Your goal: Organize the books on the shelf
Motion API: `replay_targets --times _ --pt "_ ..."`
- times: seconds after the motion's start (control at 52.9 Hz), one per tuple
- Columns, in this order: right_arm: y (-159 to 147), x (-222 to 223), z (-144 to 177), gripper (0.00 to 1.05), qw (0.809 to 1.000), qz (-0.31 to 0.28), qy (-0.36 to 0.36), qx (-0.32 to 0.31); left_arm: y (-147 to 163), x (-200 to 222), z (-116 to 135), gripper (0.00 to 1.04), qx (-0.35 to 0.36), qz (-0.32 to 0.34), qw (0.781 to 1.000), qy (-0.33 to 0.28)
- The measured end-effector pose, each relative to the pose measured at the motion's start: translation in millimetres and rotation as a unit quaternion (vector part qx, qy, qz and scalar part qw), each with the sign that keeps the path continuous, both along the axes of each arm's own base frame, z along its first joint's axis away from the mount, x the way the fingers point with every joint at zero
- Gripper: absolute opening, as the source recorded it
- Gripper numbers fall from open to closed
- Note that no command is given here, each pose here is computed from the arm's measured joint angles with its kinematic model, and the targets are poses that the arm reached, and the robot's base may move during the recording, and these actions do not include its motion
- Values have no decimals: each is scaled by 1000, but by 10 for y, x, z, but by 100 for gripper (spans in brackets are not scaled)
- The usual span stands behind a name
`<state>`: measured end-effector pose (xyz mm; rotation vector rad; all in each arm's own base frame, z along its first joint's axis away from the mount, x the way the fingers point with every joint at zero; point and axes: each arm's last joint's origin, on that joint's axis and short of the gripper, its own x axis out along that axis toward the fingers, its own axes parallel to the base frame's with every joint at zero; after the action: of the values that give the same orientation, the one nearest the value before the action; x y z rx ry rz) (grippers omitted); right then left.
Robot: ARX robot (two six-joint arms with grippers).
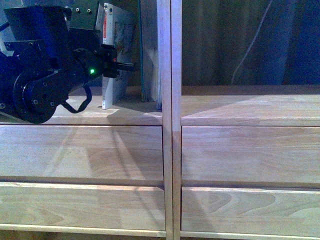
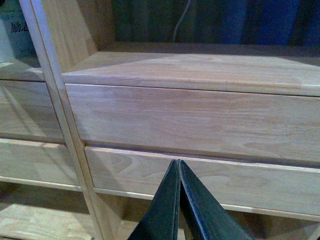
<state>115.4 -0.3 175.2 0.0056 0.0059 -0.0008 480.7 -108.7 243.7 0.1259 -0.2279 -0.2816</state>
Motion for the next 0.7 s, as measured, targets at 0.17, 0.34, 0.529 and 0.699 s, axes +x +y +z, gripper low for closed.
replay_targets --times 0.17,0.34,0.529,0.699 --pt "0 -32 -42 3 1000 0 -10 0 -101 107 25 7 -2 7 1000 7" --pt "0 -57 -44 3 1000 0 -10 0 -186 148 40 18 -3 7 1000 20" --pt "0 -166 -86 3 1000 -1 1 0 -222 157 -66 59 -12 4 999 45" --pt "0 -181 -75 3 1000 -1 -7 -1 -166 -3 -105 92 -25 -10 996 85"
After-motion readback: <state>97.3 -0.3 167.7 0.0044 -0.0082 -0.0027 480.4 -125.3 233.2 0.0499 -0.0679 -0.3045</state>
